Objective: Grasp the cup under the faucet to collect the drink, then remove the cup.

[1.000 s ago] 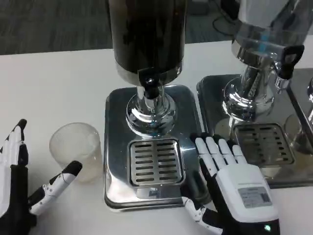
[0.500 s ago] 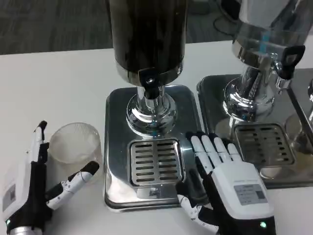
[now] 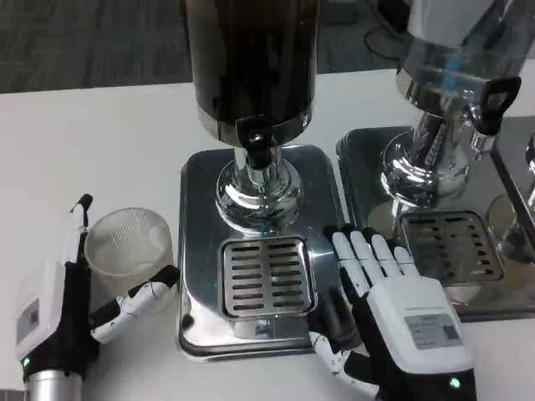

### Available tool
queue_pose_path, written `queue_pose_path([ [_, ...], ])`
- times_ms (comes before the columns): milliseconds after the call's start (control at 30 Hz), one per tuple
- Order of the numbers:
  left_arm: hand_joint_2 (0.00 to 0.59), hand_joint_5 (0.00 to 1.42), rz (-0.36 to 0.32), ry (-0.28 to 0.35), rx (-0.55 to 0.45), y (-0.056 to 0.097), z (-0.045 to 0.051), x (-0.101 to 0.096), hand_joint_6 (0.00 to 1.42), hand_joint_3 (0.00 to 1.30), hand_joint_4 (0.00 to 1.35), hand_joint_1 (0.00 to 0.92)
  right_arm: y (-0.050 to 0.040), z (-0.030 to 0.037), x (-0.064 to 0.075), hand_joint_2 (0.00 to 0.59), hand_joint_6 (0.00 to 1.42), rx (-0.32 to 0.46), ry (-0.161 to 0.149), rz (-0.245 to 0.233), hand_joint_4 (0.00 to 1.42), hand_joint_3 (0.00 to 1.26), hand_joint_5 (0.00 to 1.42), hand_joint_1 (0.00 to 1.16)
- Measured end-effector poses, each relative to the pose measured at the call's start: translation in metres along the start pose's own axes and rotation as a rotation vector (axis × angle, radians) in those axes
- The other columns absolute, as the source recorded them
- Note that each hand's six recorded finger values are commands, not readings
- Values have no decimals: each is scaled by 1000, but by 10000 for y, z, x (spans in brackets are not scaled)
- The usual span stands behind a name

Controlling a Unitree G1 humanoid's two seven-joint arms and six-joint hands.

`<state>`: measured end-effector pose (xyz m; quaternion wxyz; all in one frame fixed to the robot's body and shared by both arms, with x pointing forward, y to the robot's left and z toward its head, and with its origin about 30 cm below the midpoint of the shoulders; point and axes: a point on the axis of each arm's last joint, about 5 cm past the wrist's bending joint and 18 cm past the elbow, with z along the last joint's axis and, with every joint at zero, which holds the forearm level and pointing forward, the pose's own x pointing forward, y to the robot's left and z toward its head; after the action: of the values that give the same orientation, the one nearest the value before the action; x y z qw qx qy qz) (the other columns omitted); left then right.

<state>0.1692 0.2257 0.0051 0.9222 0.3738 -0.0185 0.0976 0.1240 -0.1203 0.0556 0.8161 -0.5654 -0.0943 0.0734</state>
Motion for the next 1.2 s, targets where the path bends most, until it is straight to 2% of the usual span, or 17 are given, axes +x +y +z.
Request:
queue_pose_path([
  [67,40,405,11,-5,0,-8,8,21,396,48,104,285,-5,-7,-6,419,39,-2,4,-1,0,11,0,393],
  [200,55,644,48,-25,-3,-25,29,61,781,203,315,350,-6,-21,-19,419,43,-5,13,1,0,14,0,393],
  [333,66,735,59,-55,-1,-52,71,117,910,278,434,375,-12,-19,-16,419,50,-4,13,1,0,14,0,393],
  [533,76,819,76,-62,8,-65,64,107,1004,360,522,401,-16,-24,-10,427,81,-1,16,5,0,15,0,401],
  [767,88,823,113,-81,36,-101,58,71,1018,416,560,444,-22,-24,4,428,99,13,19,13,0,15,0,404],
  [833,91,823,162,-100,96,-134,45,22,1020,429,574,444,-24,-28,5,428,101,12,19,17,0,15,0,404],
  [933,94,829,199,-110,126,-158,41,-7,1034,444,585,452,-32,-47,5,428,102,5,21,17,0,15,0,405],
  [1200,98,875,207,-113,129,-169,42,-16,1079,481,625,477,-49,-47,15,428,107,9,24,12,0,26,0,387],
])
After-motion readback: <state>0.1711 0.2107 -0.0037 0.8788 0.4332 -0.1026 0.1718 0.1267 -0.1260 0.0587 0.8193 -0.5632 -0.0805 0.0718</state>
